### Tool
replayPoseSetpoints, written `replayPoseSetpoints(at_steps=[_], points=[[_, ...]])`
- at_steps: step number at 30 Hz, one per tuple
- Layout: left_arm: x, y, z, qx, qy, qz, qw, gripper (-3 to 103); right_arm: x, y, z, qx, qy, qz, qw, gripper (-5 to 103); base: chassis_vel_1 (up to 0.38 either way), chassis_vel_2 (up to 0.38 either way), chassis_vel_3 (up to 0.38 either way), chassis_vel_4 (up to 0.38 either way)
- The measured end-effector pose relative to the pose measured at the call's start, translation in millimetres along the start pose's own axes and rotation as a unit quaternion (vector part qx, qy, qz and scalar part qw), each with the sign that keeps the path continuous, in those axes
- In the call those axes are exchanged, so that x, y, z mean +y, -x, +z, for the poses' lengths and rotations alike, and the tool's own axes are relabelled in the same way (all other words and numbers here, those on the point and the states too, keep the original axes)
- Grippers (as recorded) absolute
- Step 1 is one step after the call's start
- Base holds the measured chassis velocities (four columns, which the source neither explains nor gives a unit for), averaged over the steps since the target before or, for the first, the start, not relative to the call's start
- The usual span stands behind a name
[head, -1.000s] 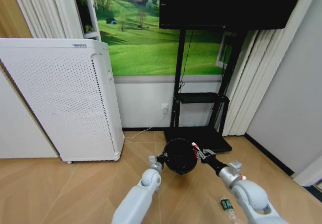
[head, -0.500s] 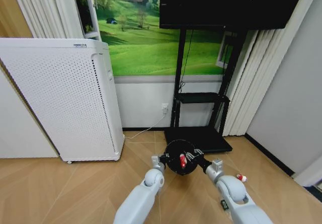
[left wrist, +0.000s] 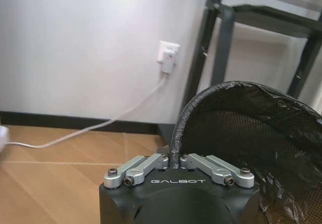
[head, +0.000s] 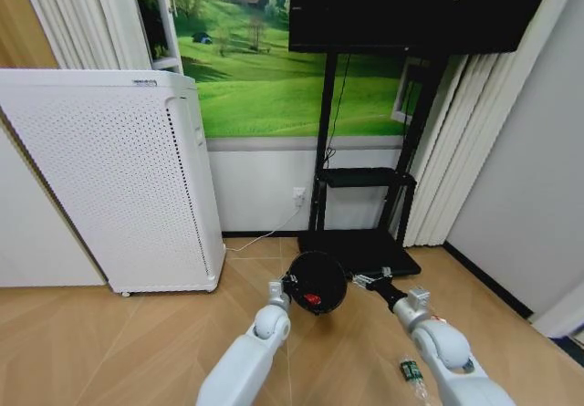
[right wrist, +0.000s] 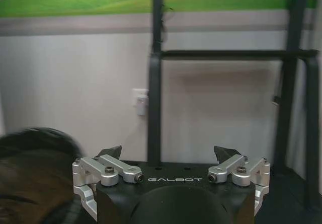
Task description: Pick up the trash bin and place the garbage on the floor into it.
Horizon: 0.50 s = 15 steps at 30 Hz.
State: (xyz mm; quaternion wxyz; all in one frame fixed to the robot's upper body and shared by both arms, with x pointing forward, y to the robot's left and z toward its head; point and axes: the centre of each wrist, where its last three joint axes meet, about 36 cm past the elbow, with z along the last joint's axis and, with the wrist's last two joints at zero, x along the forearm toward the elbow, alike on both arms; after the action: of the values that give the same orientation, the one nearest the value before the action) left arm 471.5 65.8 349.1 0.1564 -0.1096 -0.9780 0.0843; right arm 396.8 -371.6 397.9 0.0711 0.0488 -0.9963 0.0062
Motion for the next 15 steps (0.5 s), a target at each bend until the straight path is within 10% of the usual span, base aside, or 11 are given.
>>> replayPoseSetpoints(at_steps=[5, 15], points=[[46.2, -32, 0, -0.019, 0.026, -0.016, 0.9994, 4, -13, 16, 34, 0.03, 0.025, 0.096, 0.995, 100, 0.0, 0.0, 0.0, 0.0], [77.9, -60, 1, -0.043, 0.049, -0.017, 0.9977, 4, -18, 26, 51, 0.059, 0.027, 0.094, 0.993, 100, 0.0, 0.0, 0.0, 0.0]])
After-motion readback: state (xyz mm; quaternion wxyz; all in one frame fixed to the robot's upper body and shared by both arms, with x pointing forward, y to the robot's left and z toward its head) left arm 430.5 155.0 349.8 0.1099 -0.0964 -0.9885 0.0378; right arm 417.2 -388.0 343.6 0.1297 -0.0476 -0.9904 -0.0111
